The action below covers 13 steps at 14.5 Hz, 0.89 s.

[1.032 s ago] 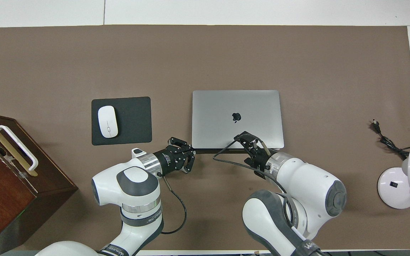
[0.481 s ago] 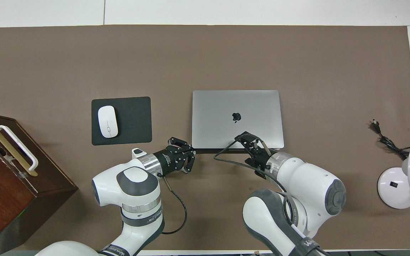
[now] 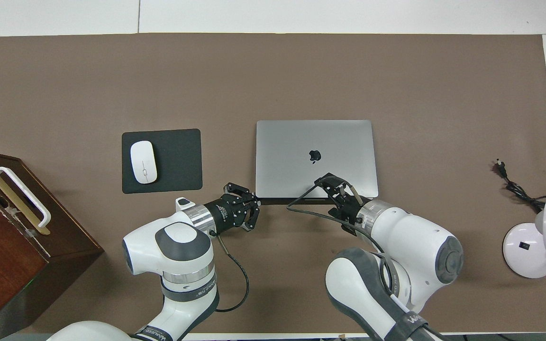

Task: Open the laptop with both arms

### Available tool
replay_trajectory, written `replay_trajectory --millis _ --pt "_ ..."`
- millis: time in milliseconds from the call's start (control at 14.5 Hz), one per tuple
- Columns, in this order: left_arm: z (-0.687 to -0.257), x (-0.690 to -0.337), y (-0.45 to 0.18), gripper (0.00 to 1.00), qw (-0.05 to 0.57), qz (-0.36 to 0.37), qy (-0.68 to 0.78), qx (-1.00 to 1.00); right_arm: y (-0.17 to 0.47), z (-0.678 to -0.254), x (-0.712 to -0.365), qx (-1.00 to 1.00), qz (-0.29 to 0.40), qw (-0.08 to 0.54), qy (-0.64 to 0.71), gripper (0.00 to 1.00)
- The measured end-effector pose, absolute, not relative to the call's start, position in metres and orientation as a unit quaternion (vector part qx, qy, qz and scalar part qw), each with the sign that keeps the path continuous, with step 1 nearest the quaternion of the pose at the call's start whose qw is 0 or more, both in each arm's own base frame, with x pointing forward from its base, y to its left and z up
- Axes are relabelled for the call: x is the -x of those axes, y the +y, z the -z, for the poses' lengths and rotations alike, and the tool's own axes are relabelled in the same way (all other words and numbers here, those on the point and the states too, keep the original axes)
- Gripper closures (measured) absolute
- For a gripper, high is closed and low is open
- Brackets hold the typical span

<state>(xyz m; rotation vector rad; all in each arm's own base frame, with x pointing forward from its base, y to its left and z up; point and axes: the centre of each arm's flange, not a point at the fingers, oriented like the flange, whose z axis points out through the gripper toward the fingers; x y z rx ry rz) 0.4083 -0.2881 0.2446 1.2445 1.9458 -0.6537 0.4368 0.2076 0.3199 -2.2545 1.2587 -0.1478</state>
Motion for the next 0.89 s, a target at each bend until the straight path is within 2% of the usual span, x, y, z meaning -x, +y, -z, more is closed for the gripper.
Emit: replay_trajectory --millis 894 --pt "-0.245 -0.408 -0.288 0.99 0.363 0.253 0.754 -0.485 0.2 -0.312 -0.45 0.848 0.069 0.269 0.451 0.0"
